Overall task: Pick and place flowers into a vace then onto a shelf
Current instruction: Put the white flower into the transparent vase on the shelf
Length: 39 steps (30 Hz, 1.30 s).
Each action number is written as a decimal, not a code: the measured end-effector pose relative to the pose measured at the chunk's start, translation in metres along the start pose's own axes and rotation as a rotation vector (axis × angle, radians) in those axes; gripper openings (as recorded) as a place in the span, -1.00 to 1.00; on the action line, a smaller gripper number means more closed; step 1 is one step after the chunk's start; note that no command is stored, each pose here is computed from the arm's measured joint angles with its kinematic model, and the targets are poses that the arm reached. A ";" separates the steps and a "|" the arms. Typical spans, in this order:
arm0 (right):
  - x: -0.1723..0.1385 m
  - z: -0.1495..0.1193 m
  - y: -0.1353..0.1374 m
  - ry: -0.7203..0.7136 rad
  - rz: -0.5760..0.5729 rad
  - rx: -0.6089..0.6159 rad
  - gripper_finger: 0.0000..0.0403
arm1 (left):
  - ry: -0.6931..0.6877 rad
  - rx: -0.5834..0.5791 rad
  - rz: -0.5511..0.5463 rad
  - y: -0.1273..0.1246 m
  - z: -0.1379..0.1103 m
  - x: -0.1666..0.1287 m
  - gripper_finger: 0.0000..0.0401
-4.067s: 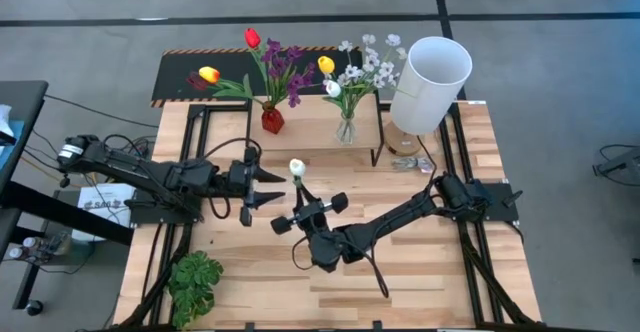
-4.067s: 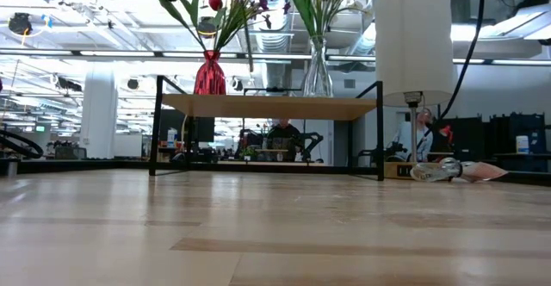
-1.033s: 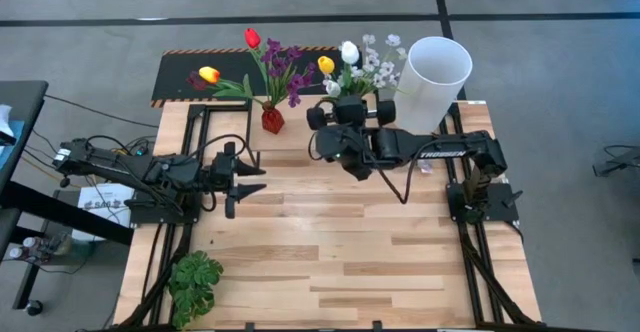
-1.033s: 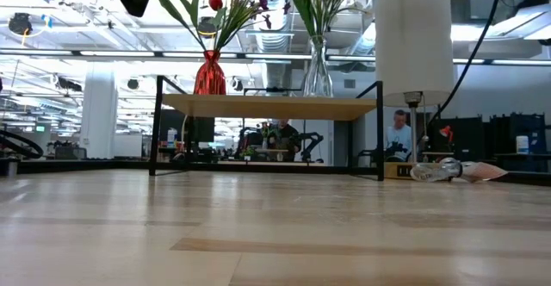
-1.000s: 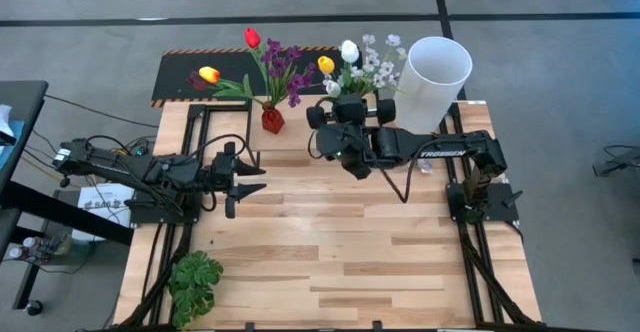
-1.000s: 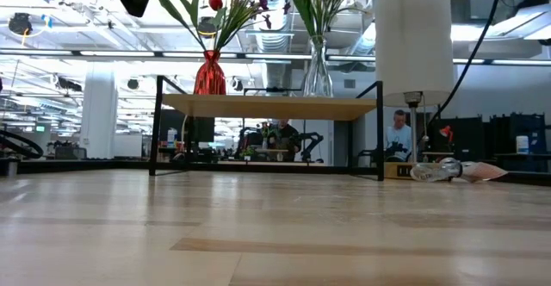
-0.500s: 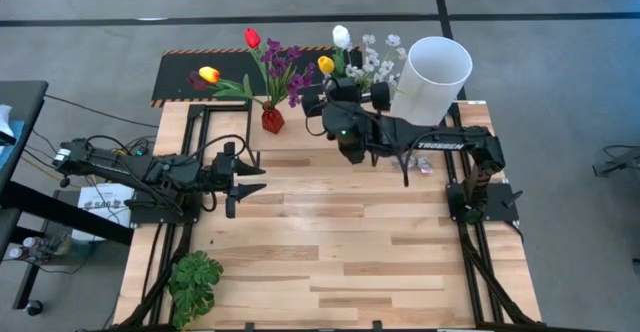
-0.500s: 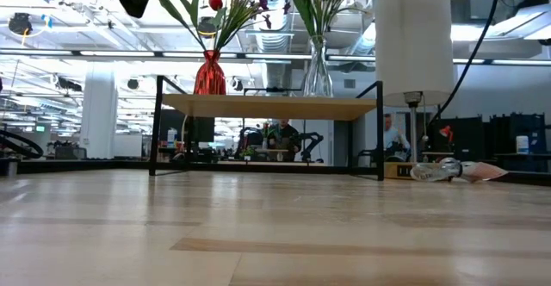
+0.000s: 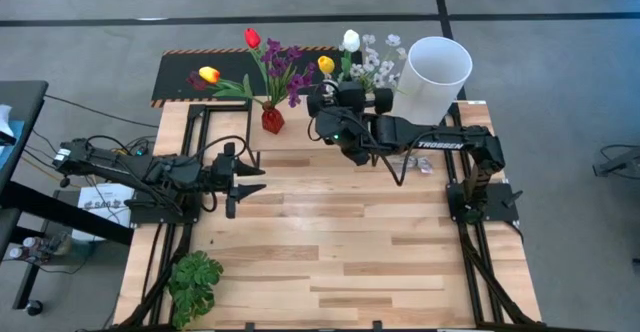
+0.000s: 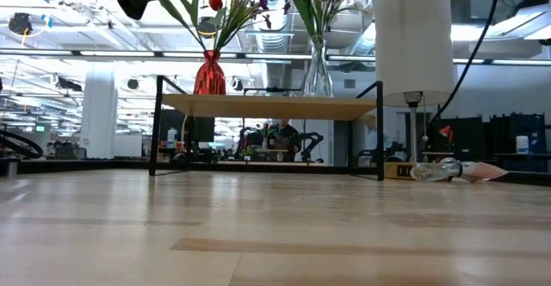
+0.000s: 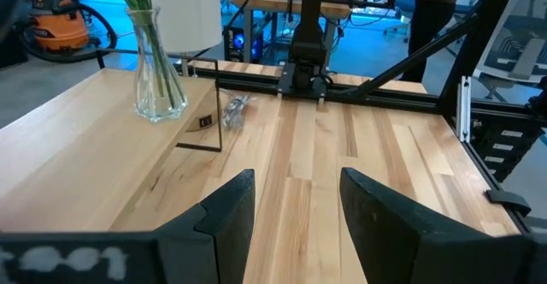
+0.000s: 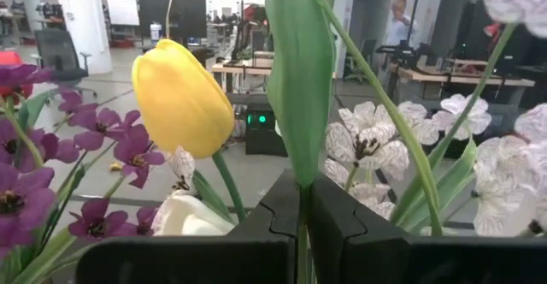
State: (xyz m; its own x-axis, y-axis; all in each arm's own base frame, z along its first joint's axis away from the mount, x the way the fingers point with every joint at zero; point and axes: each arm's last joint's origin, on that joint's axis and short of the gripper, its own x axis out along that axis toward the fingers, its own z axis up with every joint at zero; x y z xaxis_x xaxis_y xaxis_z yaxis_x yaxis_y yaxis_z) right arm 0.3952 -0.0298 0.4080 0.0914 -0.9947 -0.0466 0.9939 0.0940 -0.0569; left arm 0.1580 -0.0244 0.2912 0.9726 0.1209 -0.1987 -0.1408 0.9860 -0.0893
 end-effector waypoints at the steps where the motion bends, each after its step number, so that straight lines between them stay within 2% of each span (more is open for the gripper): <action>1: 0.000 0.000 0.000 0.001 0.000 0.006 -0.99 | 0.001 0.000 0.000 0.000 0.000 0.000 -0.19; 8: 0.000 -0.002 0.000 0.001 -0.003 0.020 -0.99 | 0.000 0.000 0.000 0.000 0.000 0.000 -0.19; 19: -0.002 -0.031 0.004 -0.020 -0.049 0.007 -0.99 | 0.000 0.000 0.000 0.000 0.000 0.000 -0.19; 25: -0.002 -0.031 0.005 -0.019 -0.047 0.013 -0.98 | -0.001 0.015 0.001 0.000 0.000 0.000 -0.19; 39: -0.006 -0.030 0.006 -0.014 -0.023 0.033 -0.58 | -0.002 0.015 0.009 0.000 0.000 0.000 -0.19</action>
State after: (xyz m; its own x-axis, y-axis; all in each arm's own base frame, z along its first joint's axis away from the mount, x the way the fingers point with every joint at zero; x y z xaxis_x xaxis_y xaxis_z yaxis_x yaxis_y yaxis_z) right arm 0.3991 -0.0218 0.3778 0.0695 -0.9971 -0.0317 0.9972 0.0703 -0.0247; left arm 0.1581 -0.0242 0.2912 0.9716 0.1302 -0.1974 -0.1470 0.9865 -0.0727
